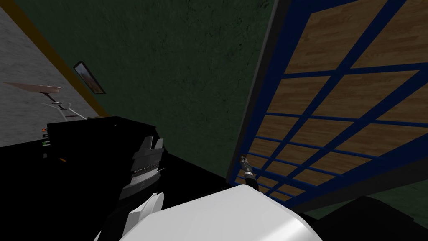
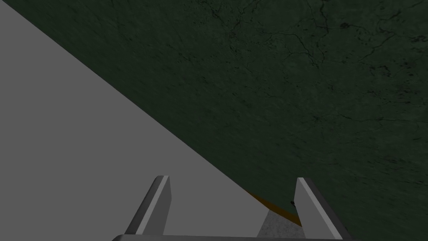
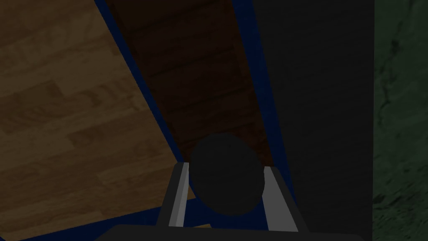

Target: Pull the door open

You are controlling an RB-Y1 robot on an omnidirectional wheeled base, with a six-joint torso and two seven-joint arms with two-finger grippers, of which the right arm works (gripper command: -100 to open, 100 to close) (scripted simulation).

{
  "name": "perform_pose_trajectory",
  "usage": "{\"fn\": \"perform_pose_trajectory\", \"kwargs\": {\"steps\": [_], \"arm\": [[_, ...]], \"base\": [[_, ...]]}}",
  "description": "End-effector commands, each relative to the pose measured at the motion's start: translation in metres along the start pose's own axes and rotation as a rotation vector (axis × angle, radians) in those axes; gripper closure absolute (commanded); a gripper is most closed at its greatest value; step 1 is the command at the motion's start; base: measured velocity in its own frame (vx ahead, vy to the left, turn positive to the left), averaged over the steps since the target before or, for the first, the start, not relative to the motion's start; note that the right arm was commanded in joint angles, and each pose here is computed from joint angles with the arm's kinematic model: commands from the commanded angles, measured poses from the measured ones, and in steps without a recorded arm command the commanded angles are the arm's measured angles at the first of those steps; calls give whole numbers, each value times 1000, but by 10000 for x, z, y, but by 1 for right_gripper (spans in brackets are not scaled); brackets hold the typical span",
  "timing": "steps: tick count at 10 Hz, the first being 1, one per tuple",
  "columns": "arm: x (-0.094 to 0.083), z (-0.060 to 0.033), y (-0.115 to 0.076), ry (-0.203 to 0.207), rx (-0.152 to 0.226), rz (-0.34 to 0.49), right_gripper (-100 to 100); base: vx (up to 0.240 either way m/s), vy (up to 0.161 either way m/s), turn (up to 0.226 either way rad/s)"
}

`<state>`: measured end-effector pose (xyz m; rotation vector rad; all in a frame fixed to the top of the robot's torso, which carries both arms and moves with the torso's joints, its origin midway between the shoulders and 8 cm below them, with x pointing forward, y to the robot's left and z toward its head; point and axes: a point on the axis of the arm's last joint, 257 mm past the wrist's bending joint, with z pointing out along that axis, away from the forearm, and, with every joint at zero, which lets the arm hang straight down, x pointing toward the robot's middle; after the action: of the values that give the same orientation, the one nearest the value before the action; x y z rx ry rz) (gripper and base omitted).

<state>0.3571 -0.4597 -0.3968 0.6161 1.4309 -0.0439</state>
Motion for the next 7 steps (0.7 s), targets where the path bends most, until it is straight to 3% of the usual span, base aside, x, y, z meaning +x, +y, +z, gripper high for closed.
{"fn": "perform_pose_trajectory", "kwargs": {"steps": [1, 7], "arm": [[36, -17, 7, 6, 3, 58, 100], [24, -9, -10, 3, 7, 199, 100]], "base": [[-29, -2, 36], [-25, -2, 27]]}}
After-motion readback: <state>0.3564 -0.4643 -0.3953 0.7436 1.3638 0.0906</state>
